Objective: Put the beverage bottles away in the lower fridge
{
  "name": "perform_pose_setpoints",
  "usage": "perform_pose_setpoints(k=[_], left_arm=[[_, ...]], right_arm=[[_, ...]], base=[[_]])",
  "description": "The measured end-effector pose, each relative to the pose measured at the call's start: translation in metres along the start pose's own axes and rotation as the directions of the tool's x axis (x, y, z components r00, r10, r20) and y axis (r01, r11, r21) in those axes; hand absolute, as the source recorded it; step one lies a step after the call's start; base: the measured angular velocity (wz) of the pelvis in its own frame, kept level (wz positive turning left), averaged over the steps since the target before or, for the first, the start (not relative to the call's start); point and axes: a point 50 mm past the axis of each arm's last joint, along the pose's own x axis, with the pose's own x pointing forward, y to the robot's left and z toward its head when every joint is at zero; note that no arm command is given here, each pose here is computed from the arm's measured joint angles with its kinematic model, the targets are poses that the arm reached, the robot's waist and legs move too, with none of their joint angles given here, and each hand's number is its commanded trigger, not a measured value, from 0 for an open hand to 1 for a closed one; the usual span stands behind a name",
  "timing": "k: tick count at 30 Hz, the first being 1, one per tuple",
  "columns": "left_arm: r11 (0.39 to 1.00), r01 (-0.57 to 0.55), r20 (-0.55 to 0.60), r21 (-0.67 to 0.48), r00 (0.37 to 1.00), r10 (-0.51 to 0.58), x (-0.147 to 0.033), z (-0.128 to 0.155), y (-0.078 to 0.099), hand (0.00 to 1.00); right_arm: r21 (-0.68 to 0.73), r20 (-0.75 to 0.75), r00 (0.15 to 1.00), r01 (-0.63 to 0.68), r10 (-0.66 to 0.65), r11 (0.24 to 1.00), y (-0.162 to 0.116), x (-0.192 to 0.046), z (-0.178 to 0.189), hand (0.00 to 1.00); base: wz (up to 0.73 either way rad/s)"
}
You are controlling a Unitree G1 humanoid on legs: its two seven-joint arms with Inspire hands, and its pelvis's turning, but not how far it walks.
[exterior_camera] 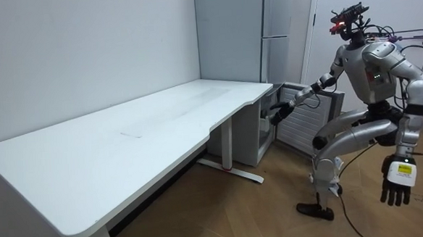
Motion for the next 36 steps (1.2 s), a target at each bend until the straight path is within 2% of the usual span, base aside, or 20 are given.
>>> perform_pose_setpoints(k=[5,11,23,29,36], left_arm=[[0.999,-0.035,0.011,-0.015,0.999,0.035,0.0,0.001,0.004,0.0],[0.998,-0.058,0.031,-0.02,0.998,0.059,0.0,0.003,0.006,0.0],[0.998,-0.065,0.049,-0.026,0.997,0.066,-0.001,0.004,0.006,0.0],[0.998,-0.058,0.042,-0.039,0.997,0.059,-0.001,0.002,0.001,0.0],[0.997,-0.055,0.04,-0.049,0.998,0.057,-0.002,0.002,-0.002,0.0]], right_arm=[[-0.012,0.023,0.998,0.051,-0.051,0.999,0.022,-0.006,0.011,0.0],[-0.007,0.028,0.993,0.112,-0.112,0.994,0.028,-0.006,0.012,0.0],[0.007,0.047,0.988,0.146,-0.146,0.989,0.033,-0.007,0.016,0.0],[0.017,0.054,0.983,0.173,-0.173,0.985,0.046,-0.007,0.02,0.0],[0.026,0.064,0.982,0.176,-0.178,0.984,0.046,-0.008,0.021,0.0]], base=[[0.01],[0.01],[0.03],[0.0],[0.0]])
